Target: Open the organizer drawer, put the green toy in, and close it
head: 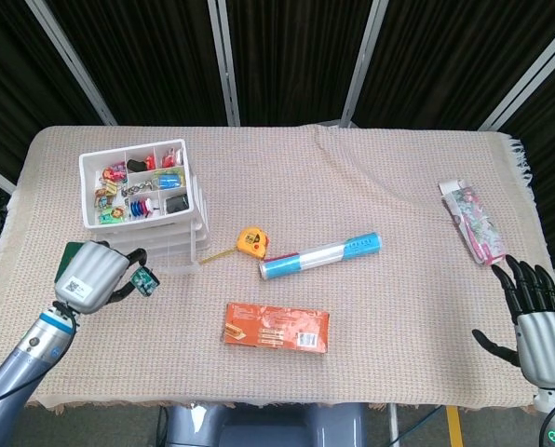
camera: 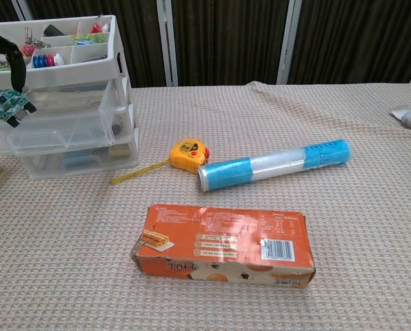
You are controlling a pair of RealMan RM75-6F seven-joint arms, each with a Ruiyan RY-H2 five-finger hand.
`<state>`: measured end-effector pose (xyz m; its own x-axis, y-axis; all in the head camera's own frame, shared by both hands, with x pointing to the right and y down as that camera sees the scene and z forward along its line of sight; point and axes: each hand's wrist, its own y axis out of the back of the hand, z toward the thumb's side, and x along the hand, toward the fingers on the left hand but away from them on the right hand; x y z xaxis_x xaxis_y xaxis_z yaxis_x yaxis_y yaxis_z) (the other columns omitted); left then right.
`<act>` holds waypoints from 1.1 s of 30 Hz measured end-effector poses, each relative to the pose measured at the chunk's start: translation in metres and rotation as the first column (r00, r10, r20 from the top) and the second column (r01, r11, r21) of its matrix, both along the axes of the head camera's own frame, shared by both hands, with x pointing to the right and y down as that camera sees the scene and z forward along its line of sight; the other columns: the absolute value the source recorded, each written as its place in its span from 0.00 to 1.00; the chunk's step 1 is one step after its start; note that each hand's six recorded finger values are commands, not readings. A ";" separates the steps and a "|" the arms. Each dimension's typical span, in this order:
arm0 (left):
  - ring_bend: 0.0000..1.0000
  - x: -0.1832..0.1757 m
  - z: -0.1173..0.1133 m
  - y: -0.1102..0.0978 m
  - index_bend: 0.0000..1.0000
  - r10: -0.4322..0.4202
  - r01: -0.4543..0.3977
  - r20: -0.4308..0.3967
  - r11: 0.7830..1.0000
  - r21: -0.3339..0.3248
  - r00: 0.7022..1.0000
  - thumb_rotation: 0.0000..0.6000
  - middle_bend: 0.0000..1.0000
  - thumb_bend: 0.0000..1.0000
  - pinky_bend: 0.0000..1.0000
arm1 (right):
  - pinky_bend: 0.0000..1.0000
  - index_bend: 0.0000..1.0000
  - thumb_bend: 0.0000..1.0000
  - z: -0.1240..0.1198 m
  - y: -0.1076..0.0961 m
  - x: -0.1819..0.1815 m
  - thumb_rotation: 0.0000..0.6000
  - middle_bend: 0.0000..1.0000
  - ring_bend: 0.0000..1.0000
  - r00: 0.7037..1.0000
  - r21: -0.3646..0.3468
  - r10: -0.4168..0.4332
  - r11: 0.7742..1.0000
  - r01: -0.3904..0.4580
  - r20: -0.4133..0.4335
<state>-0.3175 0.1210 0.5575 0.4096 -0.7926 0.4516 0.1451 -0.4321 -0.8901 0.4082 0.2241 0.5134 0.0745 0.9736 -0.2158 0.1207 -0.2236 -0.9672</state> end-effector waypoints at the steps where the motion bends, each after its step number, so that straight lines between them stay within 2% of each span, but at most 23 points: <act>1: 0.85 -0.002 0.002 -0.004 0.56 -0.015 0.015 0.005 1.000 -0.005 1.000 1.00 0.86 0.33 0.69 | 0.02 0.09 0.01 0.000 0.000 0.000 1.00 0.00 0.00 1.000 0.000 0.000 1.000 0.000 0.000; 8: 0.85 -0.010 0.010 -0.026 0.54 -0.075 0.075 0.021 0.997 -0.002 0.997 1.00 0.86 0.33 0.69 | 0.02 0.09 0.01 0.004 0.000 -0.001 1.00 0.00 0.00 1.000 -0.012 -0.005 1.000 0.005 -0.007; 12: 0.85 -0.012 0.012 -0.032 0.42 -0.084 0.084 0.047 0.996 0.000 0.995 1.00 0.86 0.33 0.69 | 0.02 0.09 0.00 0.004 0.001 -0.002 1.00 0.00 0.00 1.000 -0.013 -0.006 1.000 0.006 -0.005; 17: 0.84 -0.010 0.014 -0.032 0.33 -0.073 0.073 0.069 0.997 0.003 0.995 1.00 0.86 0.32 0.69 | 0.02 0.09 0.01 0.004 0.001 -0.001 1.00 0.00 0.00 1.000 -0.013 -0.004 1.000 0.004 -0.004; 24: 0.81 -0.010 0.014 -0.028 0.31 -0.051 0.051 0.086 0.999 0.005 0.995 1.00 0.82 0.31 0.66 | 0.02 0.09 0.01 0.004 0.001 -0.002 1.00 0.00 0.00 1.000 -0.017 -0.006 1.000 0.006 -0.001; 28: 0.67 -0.010 0.011 -0.026 0.31 -0.042 0.041 0.080 0.999 0.016 0.996 1.00 0.68 0.29 0.53 | 0.02 0.09 0.01 0.004 0.001 -0.001 1.00 0.00 0.00 1.000 -0.018 -0.004 1.000 0.004 -0.003; 33: 0.42 -0.009 0.004 -0.017 0.31 0.013 -0.018 0.084 0.998 0.062 0.996 1.00 0.39 0.31 0.39 | 0.02 0.09 0.00 0.004 0.001 -0.001 1.00 0.00 0.00 1.000 -0.017 -0.001 1.000 0.001 -0.004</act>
<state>-0.3261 0.1037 0.5613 0.3848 -0.8144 0.4344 0.2263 -0.3730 -0.8998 0.4077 0.2250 0.5179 0.0751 0.9697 -0.2324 0.1169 -0.2400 -0.9637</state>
